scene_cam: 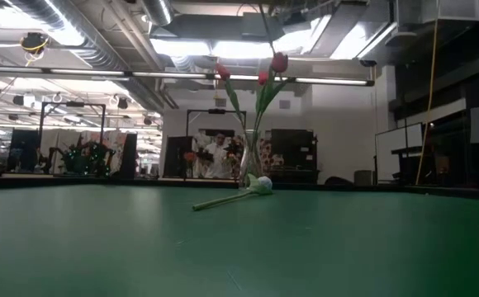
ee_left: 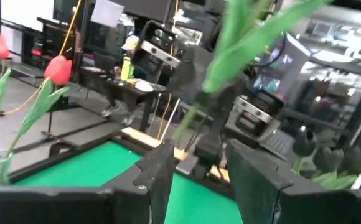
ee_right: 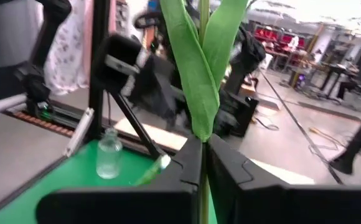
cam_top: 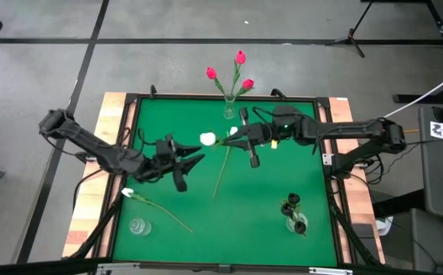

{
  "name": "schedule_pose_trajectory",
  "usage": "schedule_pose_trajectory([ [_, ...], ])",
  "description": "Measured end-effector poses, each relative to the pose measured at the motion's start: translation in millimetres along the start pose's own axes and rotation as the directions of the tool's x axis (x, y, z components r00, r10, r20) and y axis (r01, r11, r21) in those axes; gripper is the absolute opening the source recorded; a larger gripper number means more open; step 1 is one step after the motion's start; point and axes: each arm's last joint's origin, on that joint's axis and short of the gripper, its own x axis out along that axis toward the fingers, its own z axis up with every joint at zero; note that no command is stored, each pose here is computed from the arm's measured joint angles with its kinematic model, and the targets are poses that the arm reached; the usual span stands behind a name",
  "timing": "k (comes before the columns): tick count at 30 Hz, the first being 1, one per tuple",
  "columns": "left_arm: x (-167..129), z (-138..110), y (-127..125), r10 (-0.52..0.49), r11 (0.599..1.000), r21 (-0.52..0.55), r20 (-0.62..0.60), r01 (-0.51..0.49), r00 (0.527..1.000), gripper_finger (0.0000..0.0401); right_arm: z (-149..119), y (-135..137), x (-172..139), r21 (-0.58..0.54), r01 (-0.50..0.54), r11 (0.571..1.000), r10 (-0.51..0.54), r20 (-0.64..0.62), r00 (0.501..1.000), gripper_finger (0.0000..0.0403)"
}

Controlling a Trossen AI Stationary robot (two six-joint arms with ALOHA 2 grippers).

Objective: Sort flowers into vase by color
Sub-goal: Put the right white tulip into the bottom left transparent vase

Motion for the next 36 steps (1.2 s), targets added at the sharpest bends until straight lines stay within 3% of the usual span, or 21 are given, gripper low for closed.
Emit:
schedule_pose_trajectory([
  [7, 21, -8, 10, 0.021, 0.999, 0.048, 0.006, -0.021, 1.000, 0.0143, 5, 7, 14, -0.008, -0.034, 0.999, 0.035, 0.035, 0.999, 0.0018],
  [16, 39, -11, 17, -0.078, 0.996, 0.038, 0.030, 0.077, 0.996, 0.0144, 9, 5, 17, -0.019, 0.001, 1.000, 0.001, 0.092, 0.996, 0.0018],
  [30, 50, -11, 18, -0.100, 0.994, 0.048, 0.022, 0.099, 0.995, 0.0143, -7, 5, 32, 0.029, -0.031, 0.999, 0.028, 0.094, 0.995, 0.0019],
  [36, 50, -13, 18, -0.098, 0.993, 0.061, 0.001, 0.098, 0.995, 0.0113, -4, 5, 32, 0.020, -0.028, 0.999, 0.025, 0.120, 0.992, 0.0019],
])
